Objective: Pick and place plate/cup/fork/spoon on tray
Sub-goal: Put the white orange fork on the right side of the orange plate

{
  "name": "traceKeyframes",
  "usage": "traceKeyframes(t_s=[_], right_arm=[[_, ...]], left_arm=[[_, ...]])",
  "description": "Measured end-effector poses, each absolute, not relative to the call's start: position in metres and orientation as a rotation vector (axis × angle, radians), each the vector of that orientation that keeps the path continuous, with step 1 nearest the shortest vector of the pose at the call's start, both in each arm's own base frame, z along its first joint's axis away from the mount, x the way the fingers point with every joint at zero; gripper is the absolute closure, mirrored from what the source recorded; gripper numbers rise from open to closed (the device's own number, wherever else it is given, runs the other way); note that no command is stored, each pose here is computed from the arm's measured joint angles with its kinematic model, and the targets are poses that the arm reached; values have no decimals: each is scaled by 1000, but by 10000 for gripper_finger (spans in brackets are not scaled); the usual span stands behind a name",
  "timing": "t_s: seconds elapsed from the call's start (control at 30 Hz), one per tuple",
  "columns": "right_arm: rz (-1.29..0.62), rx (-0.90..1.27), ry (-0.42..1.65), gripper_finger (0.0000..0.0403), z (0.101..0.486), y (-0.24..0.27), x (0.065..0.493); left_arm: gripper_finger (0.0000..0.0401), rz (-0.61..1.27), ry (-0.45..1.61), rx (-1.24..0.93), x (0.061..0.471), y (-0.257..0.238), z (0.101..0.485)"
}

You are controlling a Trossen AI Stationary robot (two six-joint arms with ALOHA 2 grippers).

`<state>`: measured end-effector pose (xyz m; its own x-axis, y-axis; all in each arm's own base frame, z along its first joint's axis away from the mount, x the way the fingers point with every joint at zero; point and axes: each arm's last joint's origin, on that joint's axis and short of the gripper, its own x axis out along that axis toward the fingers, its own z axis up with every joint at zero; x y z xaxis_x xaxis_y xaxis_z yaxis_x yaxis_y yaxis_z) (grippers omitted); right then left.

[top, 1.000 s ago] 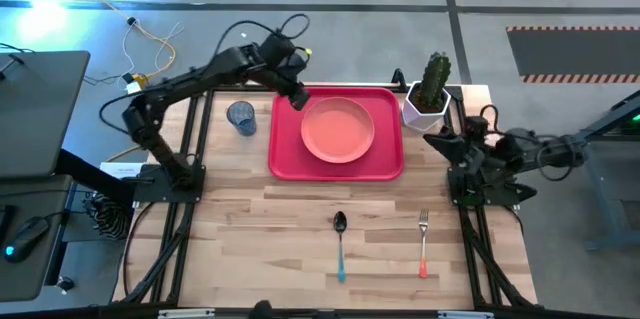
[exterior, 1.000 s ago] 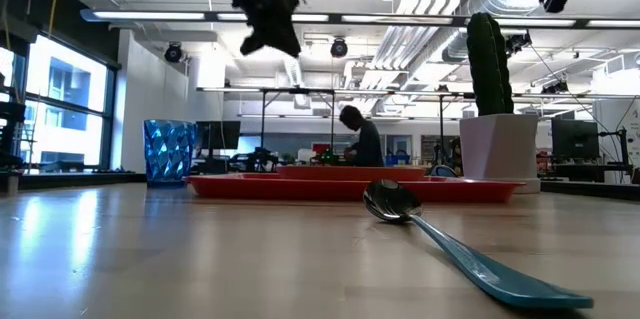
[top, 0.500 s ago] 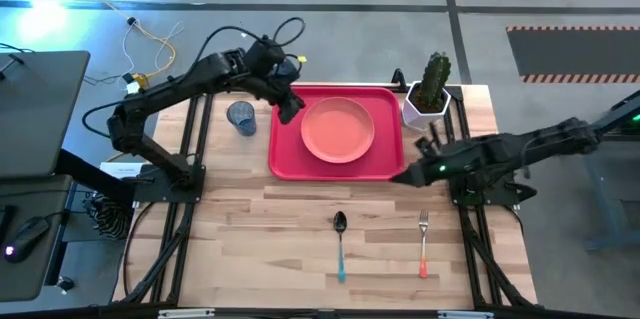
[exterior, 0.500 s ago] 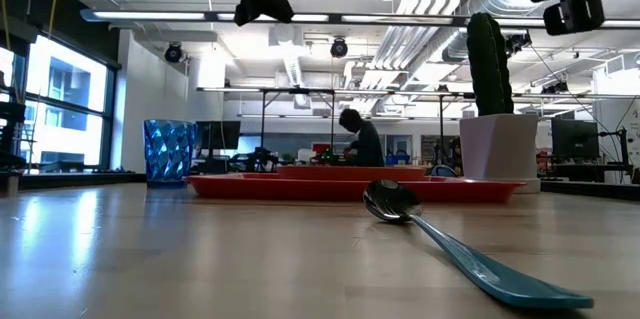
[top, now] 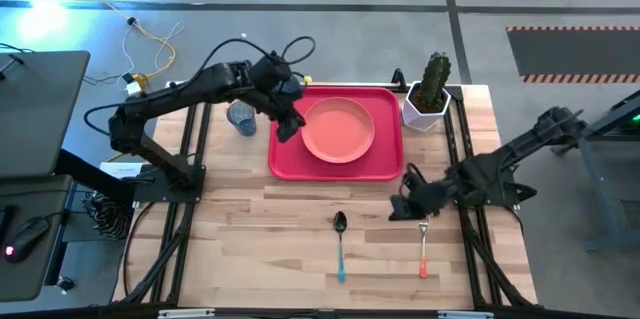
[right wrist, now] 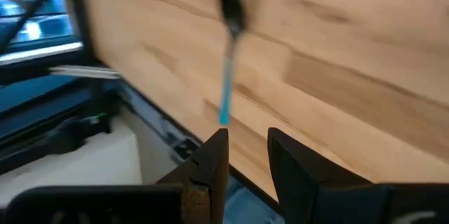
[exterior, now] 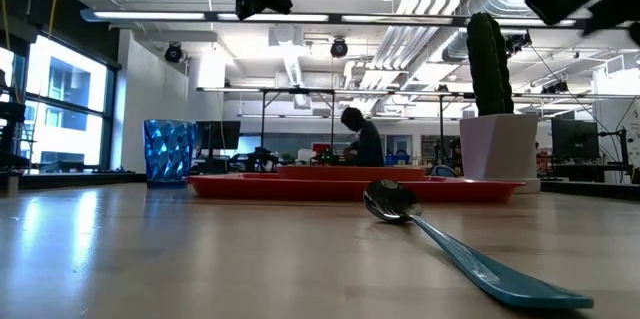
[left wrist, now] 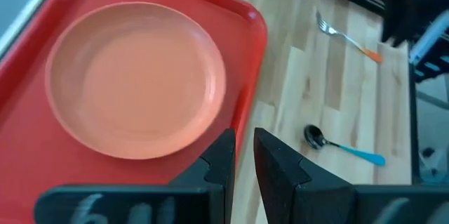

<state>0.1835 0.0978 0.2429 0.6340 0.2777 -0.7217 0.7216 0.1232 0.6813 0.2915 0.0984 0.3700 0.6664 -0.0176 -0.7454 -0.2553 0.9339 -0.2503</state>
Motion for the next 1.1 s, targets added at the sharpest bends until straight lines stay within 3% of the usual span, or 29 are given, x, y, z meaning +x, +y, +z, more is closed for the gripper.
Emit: traceKeyframes(t_s=[0.33,0.6,1.1], right_arm=[[-636,1536,1068,311,223,126,163],[-828,1481,1245,311,206,139,146],[-1031,1304,1282,311,170,151,154]], left_arm=[[357,110,850,-309,297,80,370],[357,102,853,-295,299,74,370],[357,103,854,-296,299,74,369]])
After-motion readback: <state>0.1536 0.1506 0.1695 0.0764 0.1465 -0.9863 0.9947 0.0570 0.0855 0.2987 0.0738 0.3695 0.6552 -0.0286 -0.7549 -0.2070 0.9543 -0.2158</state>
